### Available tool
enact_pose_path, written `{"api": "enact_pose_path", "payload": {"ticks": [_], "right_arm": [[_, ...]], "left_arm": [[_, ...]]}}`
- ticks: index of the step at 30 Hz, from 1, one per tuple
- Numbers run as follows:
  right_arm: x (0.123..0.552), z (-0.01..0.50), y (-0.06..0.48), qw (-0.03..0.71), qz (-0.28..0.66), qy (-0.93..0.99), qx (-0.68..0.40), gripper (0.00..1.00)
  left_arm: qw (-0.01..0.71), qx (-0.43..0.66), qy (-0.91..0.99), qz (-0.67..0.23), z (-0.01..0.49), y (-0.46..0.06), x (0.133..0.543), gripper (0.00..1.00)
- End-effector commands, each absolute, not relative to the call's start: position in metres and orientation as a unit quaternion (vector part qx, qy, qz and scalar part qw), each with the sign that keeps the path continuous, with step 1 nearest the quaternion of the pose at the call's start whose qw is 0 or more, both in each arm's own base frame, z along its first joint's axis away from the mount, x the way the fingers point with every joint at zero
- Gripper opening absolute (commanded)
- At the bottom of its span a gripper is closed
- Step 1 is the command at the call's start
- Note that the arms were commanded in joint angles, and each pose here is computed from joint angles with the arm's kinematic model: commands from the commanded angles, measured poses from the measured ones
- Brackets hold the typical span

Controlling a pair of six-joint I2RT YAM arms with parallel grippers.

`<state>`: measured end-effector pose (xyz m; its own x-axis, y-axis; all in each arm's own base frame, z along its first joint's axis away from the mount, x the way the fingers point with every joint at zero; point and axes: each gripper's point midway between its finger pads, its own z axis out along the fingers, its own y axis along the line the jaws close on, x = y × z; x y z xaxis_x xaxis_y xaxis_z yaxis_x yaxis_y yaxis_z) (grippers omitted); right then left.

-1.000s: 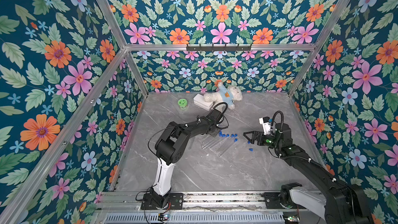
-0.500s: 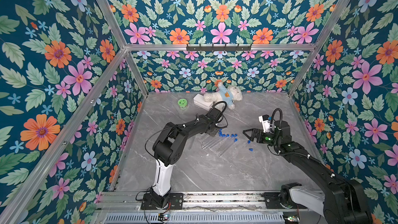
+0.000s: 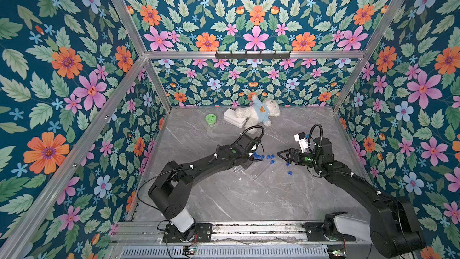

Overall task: Remove stoppers from test tubes
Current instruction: Pick up the test tube at the center of the board.

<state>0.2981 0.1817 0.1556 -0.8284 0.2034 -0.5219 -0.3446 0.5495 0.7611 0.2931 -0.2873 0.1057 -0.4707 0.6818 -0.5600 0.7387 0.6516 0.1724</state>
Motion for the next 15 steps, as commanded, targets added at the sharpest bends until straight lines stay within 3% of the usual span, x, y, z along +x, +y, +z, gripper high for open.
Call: {"api": "enact_pose_path", "payload": {"ticks": [1, 15], "right_arm": [[0.295, 0.166, 0.193, 0.276, 0.513, 0.81, -0.063, 0.94], [0.281, 0.151, 0.228, 0.203, 0.55, 0.804, -0.103, 0.8]], "left_arm": [[0.329, 0.442, 0.83, -0.082, 0.121, -0.305, 0.277, 0.09], [0.329, 0.483, 0.801, -0.133, 0.126, -0.319, 0.235, 0.08]]}}
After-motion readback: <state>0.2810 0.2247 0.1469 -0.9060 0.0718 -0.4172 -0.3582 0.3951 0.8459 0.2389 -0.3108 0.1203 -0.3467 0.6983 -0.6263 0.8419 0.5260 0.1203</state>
